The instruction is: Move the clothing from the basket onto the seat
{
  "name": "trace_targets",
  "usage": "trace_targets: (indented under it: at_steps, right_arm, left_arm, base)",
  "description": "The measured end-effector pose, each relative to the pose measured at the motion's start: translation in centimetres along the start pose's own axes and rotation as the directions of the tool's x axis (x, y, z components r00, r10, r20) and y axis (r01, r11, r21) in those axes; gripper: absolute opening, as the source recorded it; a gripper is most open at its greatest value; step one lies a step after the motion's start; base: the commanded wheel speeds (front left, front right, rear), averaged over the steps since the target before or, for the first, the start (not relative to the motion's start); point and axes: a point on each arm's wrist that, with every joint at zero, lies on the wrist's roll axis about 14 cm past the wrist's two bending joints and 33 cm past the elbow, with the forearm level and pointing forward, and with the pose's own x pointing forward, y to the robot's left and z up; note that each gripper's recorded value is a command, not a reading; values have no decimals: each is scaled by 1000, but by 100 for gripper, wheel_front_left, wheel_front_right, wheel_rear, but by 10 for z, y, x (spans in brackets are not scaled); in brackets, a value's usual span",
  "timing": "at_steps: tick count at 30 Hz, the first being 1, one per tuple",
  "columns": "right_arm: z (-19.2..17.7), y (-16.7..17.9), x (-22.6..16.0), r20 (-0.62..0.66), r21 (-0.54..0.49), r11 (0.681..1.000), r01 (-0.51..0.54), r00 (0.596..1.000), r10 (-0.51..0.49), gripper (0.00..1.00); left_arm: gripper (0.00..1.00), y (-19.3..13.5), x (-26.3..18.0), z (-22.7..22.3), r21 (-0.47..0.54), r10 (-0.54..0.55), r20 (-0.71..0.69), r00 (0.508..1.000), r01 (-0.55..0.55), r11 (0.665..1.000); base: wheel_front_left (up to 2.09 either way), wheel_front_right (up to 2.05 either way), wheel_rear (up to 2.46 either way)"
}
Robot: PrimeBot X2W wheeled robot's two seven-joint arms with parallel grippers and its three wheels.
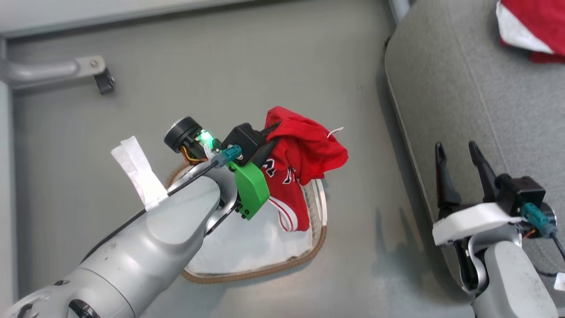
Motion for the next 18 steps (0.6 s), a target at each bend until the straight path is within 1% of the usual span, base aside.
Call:
trace_targets:
  at_steps: [8,12,18]
  right_arm:
    - [30,17,-27,68,7,999,-45,997,45,100]
    - [49,29,-37,120,6,997,-82,989,81,100]
    - [71,50,-45,179,-5,990,-143,974,141,100]
  left_arm:
    - [0,7,-33,102,111,60,165,984,-79,991]
    - [0,20,-59,160,137,112,274,955,-154,979]
    - [0,23,-94,224,184,141,384,912,-225,957]
  base:
    - [0,0,0]
    - [0,0,0]
    - [0,0,0]
